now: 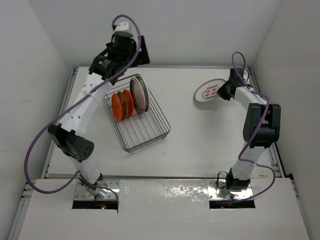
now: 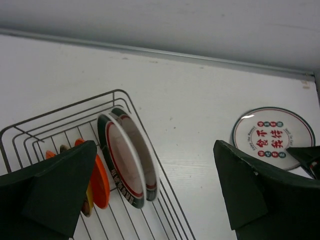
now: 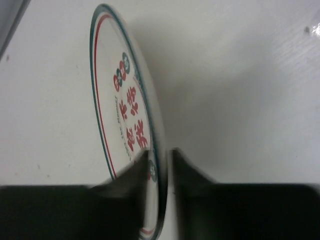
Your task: Unload the plates from the dish rack
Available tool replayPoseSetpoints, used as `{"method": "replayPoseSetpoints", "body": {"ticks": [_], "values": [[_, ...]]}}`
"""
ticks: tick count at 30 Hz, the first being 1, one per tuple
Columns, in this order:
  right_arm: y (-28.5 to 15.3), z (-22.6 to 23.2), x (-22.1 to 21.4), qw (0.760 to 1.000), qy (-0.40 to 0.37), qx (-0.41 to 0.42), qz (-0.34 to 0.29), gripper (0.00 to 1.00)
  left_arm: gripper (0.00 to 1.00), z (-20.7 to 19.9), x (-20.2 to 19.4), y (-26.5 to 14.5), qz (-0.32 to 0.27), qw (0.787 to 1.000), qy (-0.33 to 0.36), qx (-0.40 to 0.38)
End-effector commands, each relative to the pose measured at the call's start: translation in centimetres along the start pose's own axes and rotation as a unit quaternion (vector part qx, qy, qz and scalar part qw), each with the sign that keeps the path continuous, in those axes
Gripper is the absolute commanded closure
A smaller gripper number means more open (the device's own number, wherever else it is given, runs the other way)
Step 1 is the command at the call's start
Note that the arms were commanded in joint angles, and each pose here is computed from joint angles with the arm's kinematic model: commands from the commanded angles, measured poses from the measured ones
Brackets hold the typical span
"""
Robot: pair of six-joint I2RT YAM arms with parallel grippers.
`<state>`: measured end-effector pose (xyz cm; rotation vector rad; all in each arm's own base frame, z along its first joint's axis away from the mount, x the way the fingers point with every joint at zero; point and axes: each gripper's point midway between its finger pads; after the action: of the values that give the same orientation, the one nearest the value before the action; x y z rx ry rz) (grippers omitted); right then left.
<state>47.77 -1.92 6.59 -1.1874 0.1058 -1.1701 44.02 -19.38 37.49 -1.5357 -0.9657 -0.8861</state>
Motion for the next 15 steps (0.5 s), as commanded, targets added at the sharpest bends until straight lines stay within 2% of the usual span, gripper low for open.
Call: {"method": "replayPoseSetpoints", "body": {"ticks": [1, 2, 3, 4, 5, 6, 9, 13, 15], "values": [[2.0, -0.8, 2.0, 0.999, -0.037, -0.024, -0.017, 0.64, 0.0, 1.0, -4.6, 3.1, 0.112, 0.989, -0.092, -0.033], [2.1, -0.1, 2.5, 0.999, -0.04, -0.023, -0.012, 0.38, 0.0, 1.3, -4.9, 3.7, 0.116, 0.987, -0.101, -0.034], [2.2, -0.7, 2.3, 0.998, -0.043, -0.041, -0.003, 0.17, 0.0, 2.0, -5.0, 4.2, 0.119, 0.986, -0.11, -0.03], [1.9, -2.0, 1.2, 0.996, -0.044, -0.077, 0.024, 0.01, 0.01, 1.8, -5.3, 4.9, 0.124, 0.984, -0.119, -0.039], [1.3, -3.0, 0.8, 0.993, -0.046, -0.103, 0.032, 0.01, 0.02, 2.2, -5.3, 5.3, 0.126, 0.983, -0.127, -0.037], [-0.8, -5.6, 0.5, 0.983, -0.038, -0.177, 0.034, 0.01, 0.03, 2.3, -5.5, 5.6, 0.131, 0.982, -0.133, -0.036], [-4.4, -8.3, 0.3, 0.967, -0.054, -0.247, 0.032, 0.01, 0.08, 3.1, -6.6, 6.5, 0.142, 0.978, -0.151, -0.025], [-9.1, -8.7, -0.6, 0.972, -0.065, -0.226, 0.007, 0.01, 0.21, 3.5, -8.0, 7.7, 0.152, 0.974, -0.167, -0.019], [-9.9, -9.0, -1.7, 0.975, -0.065, -0.21, 0.007, 0.01, 0.29, 4.0, -8.8, 8.0, 0.156, 0.972, -0.176, -0.002]]}}
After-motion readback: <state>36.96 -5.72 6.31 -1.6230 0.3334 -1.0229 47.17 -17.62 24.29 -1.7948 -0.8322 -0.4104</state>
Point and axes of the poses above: each gripper's point midway between its finger pads, its own y axis out along the fingers, its own z axis along the line the jaws close on, x = y × z, and after that the axes turned 3 degrees about y, right-handed
